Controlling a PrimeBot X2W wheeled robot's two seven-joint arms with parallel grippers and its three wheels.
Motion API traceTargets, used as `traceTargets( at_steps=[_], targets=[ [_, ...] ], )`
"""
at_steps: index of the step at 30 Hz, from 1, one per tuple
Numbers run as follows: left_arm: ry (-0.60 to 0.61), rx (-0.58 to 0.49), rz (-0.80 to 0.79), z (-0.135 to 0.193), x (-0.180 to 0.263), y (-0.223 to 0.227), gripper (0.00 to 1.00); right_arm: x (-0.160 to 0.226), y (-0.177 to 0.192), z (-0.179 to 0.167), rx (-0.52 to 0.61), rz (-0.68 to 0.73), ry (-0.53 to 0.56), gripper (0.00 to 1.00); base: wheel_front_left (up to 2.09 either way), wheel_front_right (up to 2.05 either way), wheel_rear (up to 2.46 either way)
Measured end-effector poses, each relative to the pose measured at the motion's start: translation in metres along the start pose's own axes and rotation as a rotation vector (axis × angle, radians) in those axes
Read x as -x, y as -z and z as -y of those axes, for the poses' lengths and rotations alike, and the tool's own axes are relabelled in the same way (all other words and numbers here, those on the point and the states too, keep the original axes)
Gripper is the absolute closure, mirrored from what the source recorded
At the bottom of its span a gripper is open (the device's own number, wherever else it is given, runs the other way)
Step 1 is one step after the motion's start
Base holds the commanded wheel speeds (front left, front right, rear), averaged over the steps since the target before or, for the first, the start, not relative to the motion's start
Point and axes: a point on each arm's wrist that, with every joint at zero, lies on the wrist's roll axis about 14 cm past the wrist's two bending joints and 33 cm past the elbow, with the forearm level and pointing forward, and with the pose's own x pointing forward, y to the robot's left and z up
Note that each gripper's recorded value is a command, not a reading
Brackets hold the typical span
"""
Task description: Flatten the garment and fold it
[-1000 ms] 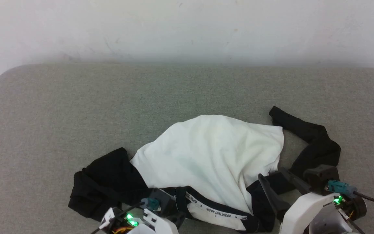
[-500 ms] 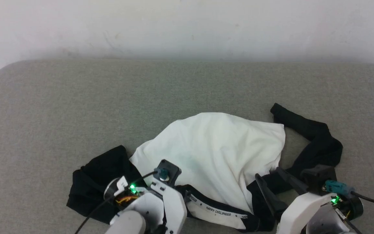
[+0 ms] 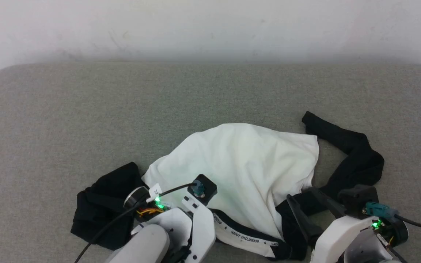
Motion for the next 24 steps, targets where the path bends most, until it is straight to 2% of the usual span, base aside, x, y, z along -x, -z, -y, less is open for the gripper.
traceTargets(
  at_steps=[5, 9, 10, 11, 12, 15, 19, 24],
  targets=[
    [0.039, -0.011, 0.075, 0.014, 0.012, -0.01, 1.0, 0.0, -0.002, -0.001, 0.003, 0.006, -0.002, 0.0, 0.0, 0.0, 0.0],
    [0.103, 0.036, 0.075, 0.038, 0.028, 0.011, 1.0, 0.0, -0.004, 0.0, 0.004, 0.011, -0.001, 0.0, 0.0, 0.0, 0.0],
    [0.108, 0.055, 0.056, 0.041, 0.032, 0.021, 0.96, 0.0, -0.004, 0.0, 0.004, 0.01, -0.002, 0.0, 0.0, 0.0, 0.0],
    [0.113, 0.083, 0.036, 0.045, 0.035, 0.03, 0.39, 0.0, -0.004, -0.001, 0.004, 0.01, -0.002, 0.0, 0.0, 0.0, 0.0],
    [0.12, 0.118, 0.01, 0.049, 0.039, 0.041, 0.0, 0.0, -0.003, -0.001, 0.004, 0.009, -0.003, 0.0, 0.0, 0.0, 0.0],
    [0.134, 0.21, -0.053, 0.061, 0.048, 0.066, 0.0, -0.001, -0.002, -0.002, 0.003, 0.004, -0.006, 0.0, 0.0, 0.0, 0.0],
    [0.061, 0.3, -0.06, 0.048, 0.057, 0.074, 0.0, -0.001, -0.003, -0.004, 0.006, 0.001, -0.011, 0.0, 0.0, 0.0, 0.0],
    [-0.077, 0.419, 0.163, 0.014, 0.07, 0.036, 0.0, 0.004, -0.007, 0.003, 0.007, 0.018, 0.015, 0.0, 0.0, 0.0, 0.0]
  ],
)
